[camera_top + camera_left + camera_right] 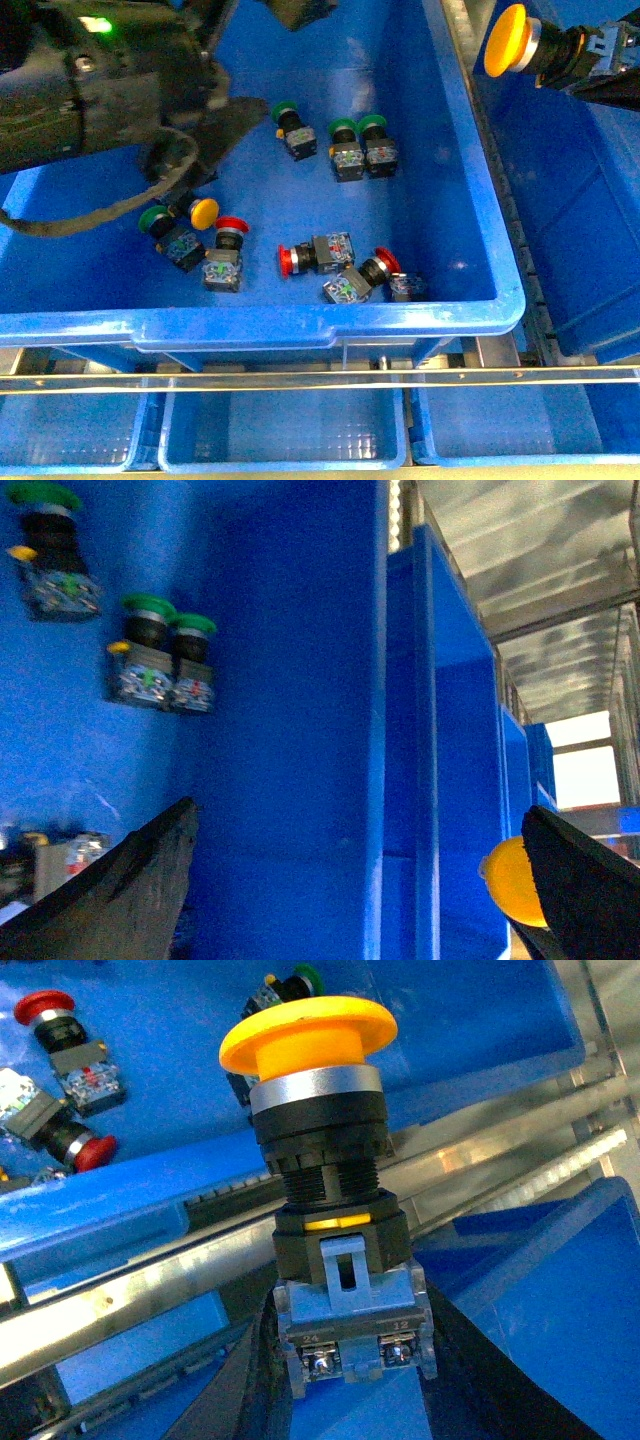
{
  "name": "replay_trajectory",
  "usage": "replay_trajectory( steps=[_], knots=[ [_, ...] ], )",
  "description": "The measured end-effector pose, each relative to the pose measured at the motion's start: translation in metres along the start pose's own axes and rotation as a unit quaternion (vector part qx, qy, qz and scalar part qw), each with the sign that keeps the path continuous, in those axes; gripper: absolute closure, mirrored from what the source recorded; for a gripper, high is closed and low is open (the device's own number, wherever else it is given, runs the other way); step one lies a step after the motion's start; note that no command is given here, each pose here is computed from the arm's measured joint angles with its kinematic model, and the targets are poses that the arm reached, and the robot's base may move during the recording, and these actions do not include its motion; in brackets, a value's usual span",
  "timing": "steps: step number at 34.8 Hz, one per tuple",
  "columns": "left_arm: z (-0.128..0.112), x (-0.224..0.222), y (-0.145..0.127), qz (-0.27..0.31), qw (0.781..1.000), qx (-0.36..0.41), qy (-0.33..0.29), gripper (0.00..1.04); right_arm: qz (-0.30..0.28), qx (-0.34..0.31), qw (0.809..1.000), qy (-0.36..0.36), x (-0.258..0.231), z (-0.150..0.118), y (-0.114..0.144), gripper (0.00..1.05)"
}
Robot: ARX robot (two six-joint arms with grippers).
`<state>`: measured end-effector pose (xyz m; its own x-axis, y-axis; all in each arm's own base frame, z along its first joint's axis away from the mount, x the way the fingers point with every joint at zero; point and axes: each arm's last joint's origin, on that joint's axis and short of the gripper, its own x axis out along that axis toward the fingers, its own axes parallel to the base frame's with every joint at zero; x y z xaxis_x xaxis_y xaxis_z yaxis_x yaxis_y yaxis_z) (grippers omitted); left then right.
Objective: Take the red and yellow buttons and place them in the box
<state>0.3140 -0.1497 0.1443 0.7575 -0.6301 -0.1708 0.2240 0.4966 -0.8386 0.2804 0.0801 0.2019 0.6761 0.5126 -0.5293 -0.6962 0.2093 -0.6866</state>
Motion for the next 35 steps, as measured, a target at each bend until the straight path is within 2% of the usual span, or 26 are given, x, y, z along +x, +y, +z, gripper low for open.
replay_trajectory(
  steps=[6, 15, 21, 31, 32, 35],
  knots=[
    [0.005, -0.035, 0.017, 0.048, 0.998, 0.024, -0.029, 0.08, -0.010, 0.019, 1.000, 0.011, -0.003, -0.007, -0.004, 0.78],
    [0.000, -0.079, 0.033, 0.099, 0.992, 0.056, -0.048, 0.08, -0.022, 0.046, 0.999, 0.017, -0.005, -0.011, -0.007, 0.78],
    [-0.002, -0.115, 0.044, 0.169, 0.976, 0.111, -0.086, 0.08, -0.040, 0.071, 0.996, 0.024, -0.007, -0.015, -0.012, 0.78],
    [-0.024, -0.151, 0.054, 0.229, 0.955, 0.162, -0.092, 0.08, -0.054, 0.095, 0.994, 0.028, -0.011, -0.016, -0.016, 0.78],
    [-0.027, -0.153, 0.056, 0.232, 0.953, 0.171, -0.096, 0.11, -0.055, 0.097, 0.993, 0.028, -0.011, -0.016, -0.016, 0.78],
    [-0.033, -0.162, 0.062, 0.260, 0.929, 0.229, -0.128, 0.31, -0.060, 0.099, 0.993, 0.029, -0.013, -0.014, -0.017, 0.78]
  ],
)
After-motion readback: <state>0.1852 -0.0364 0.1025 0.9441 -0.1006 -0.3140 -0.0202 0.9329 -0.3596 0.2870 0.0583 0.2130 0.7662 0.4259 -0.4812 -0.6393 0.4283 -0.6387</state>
